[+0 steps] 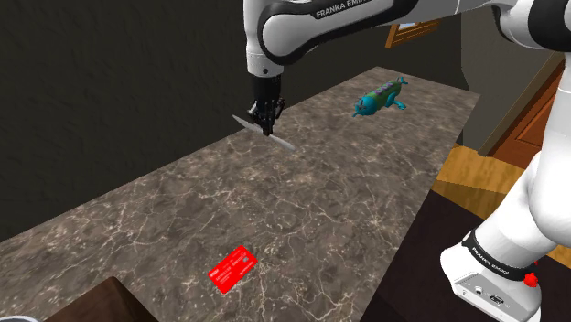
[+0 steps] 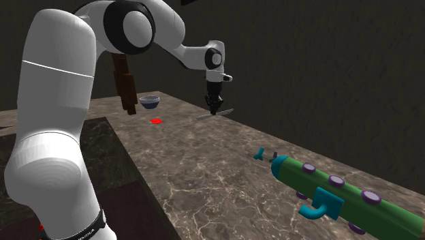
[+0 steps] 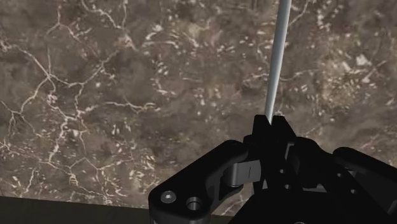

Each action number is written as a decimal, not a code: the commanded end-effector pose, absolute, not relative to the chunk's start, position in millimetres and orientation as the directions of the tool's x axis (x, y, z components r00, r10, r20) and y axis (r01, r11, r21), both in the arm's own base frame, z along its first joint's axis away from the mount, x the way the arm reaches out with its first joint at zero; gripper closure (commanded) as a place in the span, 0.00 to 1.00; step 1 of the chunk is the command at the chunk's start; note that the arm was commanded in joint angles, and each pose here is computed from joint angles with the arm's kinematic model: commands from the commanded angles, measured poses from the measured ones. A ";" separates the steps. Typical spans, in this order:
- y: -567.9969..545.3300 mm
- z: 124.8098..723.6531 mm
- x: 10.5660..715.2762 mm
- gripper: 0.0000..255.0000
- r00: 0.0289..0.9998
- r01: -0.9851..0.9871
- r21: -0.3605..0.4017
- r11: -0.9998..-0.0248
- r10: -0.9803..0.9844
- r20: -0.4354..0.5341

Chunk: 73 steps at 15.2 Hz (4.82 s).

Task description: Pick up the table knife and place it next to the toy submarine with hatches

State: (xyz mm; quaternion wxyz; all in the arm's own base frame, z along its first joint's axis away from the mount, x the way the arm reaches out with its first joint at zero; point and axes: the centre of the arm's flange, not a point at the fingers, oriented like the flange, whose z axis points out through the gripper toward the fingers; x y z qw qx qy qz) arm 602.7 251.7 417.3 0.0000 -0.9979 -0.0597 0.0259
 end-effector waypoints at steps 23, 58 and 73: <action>226.0 528.6 594.5 1.00 0.992 0.119 -0.003 -0.993 0.119 -0.052; -146.3 497.0 472.6 1.00 0.992 0.119 -0.003 -0.993 0.119 -0.052; -146.3 417.8 472.6 1.00 0.992 0.119 -0.003 -0.993 0.119 -0.052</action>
